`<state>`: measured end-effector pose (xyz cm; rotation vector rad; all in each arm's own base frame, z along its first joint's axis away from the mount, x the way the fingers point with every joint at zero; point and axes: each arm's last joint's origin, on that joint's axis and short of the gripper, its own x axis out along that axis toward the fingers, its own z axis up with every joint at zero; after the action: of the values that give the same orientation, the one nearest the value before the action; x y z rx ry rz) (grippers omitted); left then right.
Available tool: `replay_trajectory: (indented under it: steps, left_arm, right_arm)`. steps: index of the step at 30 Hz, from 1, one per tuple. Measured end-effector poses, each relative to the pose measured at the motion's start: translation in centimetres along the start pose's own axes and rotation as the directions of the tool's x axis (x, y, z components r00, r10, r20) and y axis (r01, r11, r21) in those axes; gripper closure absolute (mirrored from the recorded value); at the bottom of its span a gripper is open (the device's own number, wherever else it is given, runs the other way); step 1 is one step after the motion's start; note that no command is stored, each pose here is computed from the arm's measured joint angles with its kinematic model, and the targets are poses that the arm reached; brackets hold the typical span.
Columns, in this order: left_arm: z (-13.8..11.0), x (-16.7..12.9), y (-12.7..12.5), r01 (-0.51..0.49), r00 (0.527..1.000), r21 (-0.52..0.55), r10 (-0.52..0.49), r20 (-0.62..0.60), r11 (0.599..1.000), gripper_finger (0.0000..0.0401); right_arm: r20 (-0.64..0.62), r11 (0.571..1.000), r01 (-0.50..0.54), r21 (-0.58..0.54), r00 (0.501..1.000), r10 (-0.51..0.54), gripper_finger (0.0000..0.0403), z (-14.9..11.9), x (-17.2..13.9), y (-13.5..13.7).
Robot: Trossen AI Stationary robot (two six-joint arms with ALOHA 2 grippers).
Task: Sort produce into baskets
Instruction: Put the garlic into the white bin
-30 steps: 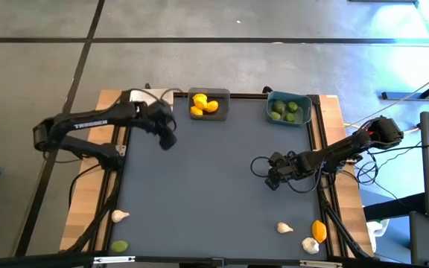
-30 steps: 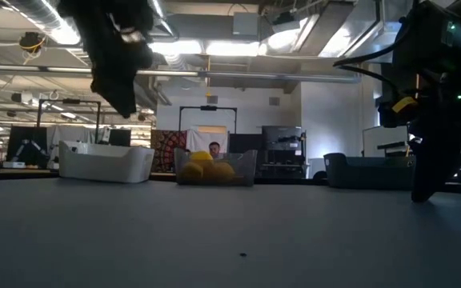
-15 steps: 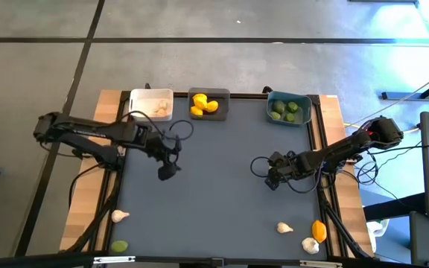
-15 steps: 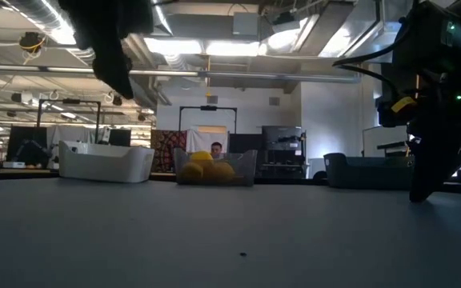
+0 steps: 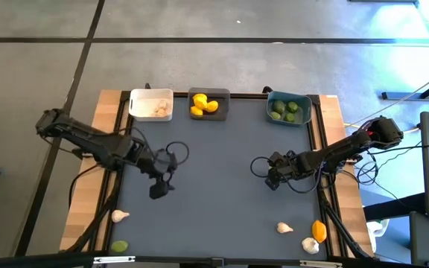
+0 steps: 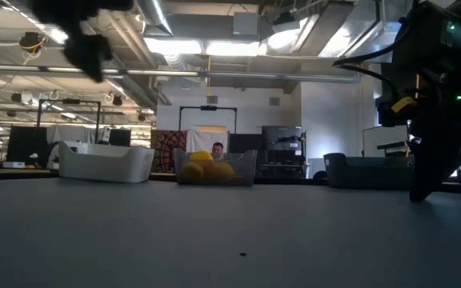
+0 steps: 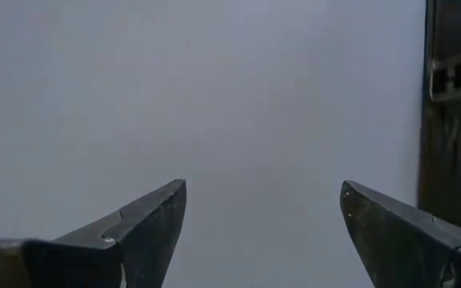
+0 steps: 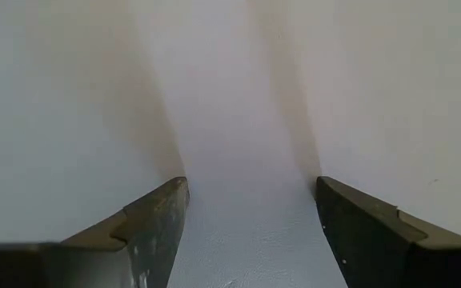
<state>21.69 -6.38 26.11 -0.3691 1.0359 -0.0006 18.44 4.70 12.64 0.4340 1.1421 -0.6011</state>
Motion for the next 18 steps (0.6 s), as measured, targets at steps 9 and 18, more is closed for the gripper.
replay_trajectory:
  steps: [9, 18]
  left_arm:
    - [-4.1, -0.3, -3.1, -0.04, 0.983, -0.124, 0.017, -0.181, 0.991, 0.0076]
    - [-7.8, 0.6, -5.8, -0.12, 0.943, -0.165, 0.06, -0.328, 0.979, 0.0077]
  right_arm:
    - [-0.001, 1.0, 0.0, 0.0, 1.0, 0.0, 0.0126, 0.0, 0.0, 0.0]
    - [0.002, 1.0, 0.002, -0.003, 1.0, -0.002, 0.0126, 0.0, 0.0, 0.0]
